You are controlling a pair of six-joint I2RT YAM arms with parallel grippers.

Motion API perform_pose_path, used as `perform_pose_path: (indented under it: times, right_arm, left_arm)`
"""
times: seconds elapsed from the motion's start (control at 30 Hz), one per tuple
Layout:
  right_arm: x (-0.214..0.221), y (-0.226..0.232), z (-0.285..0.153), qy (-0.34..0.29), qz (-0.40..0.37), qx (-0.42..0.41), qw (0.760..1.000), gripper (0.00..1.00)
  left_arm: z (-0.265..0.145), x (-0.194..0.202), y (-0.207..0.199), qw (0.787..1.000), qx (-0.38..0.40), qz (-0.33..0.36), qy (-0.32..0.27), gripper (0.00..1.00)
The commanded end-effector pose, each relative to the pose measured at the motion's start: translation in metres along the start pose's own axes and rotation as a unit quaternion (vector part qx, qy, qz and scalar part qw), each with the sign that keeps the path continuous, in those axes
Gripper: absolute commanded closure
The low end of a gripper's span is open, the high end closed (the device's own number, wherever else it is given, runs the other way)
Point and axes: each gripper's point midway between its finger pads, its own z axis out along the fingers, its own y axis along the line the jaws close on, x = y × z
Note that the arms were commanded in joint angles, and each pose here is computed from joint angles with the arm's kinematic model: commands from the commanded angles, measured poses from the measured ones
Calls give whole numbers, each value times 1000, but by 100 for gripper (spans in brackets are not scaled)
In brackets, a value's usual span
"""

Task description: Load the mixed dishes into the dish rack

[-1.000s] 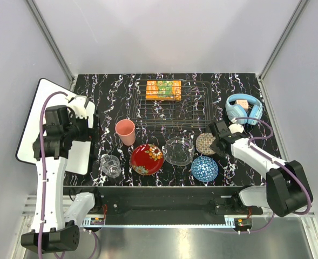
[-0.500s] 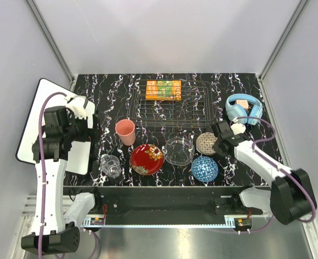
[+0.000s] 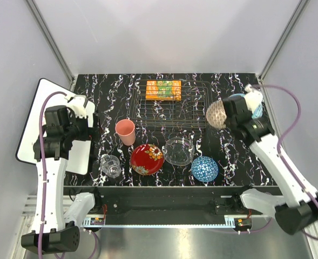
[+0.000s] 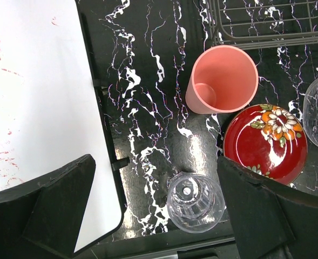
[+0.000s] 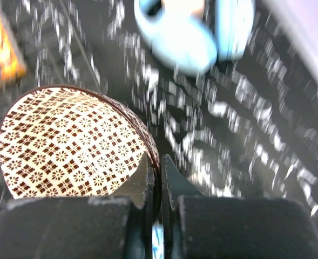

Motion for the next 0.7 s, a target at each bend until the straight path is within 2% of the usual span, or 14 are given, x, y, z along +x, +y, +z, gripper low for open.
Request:
perform_pose_path:
  times: [0.0, 0.13, 0.3, 0.47, 0.67]
  right_arm:
    - [-55, 8, 18, -101, -72, 120, 985, 100]
    - [-96, 28, 25, -163, -133, 207, 955, 100]
    - [-111, 57, 49, -189, -175, 271, 927, 100]
    - [-127, 93, 59, -207, -200, 287, 913, 100]
    - [-113, 141, 87, -208, -258, 286, 899, 100]
  left_arm:
    - [-4, -14, 1, 999, -5, 11, -30, 1]
    - [-8, -11, 5, 999, -17, 21, -27, 1]
    - [-6, -6, 4, 999, -13, 22, -22, 1]
    - [-3, 1, 4, 1000, -11, 22, -16, 1]
    - [2, 5, 7, 999, -18, 27, -13, 1]
